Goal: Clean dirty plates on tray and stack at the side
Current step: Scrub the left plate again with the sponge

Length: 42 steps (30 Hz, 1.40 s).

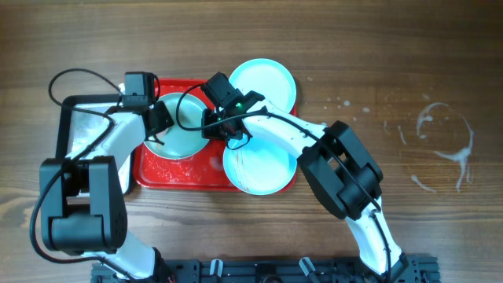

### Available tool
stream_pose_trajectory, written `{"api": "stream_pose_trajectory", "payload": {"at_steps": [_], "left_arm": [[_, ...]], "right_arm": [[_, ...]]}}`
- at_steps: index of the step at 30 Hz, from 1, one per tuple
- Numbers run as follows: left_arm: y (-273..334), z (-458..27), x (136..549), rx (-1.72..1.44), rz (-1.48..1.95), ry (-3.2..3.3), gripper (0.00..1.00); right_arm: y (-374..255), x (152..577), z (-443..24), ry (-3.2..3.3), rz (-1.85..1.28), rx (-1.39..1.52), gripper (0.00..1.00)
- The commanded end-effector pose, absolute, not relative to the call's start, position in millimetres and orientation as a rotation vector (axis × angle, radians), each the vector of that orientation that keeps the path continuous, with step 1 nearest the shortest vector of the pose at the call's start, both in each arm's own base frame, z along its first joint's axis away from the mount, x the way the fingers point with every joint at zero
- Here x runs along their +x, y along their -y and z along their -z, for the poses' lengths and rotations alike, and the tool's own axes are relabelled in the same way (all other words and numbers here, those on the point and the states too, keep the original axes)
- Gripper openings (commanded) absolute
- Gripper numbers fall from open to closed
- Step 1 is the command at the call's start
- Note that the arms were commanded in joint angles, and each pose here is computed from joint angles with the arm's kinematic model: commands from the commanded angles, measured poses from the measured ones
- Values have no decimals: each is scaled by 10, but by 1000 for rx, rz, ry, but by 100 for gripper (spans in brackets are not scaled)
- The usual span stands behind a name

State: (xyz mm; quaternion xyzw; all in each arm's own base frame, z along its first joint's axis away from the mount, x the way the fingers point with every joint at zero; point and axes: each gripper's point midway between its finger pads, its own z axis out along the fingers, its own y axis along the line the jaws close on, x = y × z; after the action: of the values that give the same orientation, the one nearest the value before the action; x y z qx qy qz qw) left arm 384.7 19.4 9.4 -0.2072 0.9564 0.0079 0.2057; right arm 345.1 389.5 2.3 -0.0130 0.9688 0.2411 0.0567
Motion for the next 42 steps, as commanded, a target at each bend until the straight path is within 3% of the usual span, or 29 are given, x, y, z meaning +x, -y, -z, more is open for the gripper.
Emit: {"api": "stream_pose_trajectory", "payload": {"at_steps": [1, 7, 12, 17, 20, 26, 30, 35, 42], "left_arm": [[360, 72, 3805, -314, 368, -2752, 4], [647, -18, 3787, -34, 564, -2722, 4], [697, 20, 3616, -16, 616, -2784, 4], [-169, 247, 3291, -528, -95, -2921, 4], [-525, 203, 3006, -656, -437, -2931, 4], [-849, 66, 2869, -795, -740, -2816, 4], [-763, 90, 3210, -862, -570, -2694, 4], [43, 103, 3831, -570, 152, -2706, 4], [512, -39, 3954, -198, 480, -2676, 4]], "right_arm": [[-3765, 3332, 297, -3007, -633, -67, 4], [-3766, 3333, 297, -3006, -633, -66, 4], [-3764, 3331, 298, -3007, -632, -68, 4], [-3762, 3329, 299, -3009, -631, -67, 4], [-3762, 3329, 299, -3009, -631, -68, 4], [-3763, 3329, 298, -3008, -632, -68, 4], [-3763, 3330, 298, -3008, -631, -67, 4], [-3763, 3330, 298, -3008, -631, -67, 4], [-3767, 3334, 296, -3005, -634, -68, 4]]}}
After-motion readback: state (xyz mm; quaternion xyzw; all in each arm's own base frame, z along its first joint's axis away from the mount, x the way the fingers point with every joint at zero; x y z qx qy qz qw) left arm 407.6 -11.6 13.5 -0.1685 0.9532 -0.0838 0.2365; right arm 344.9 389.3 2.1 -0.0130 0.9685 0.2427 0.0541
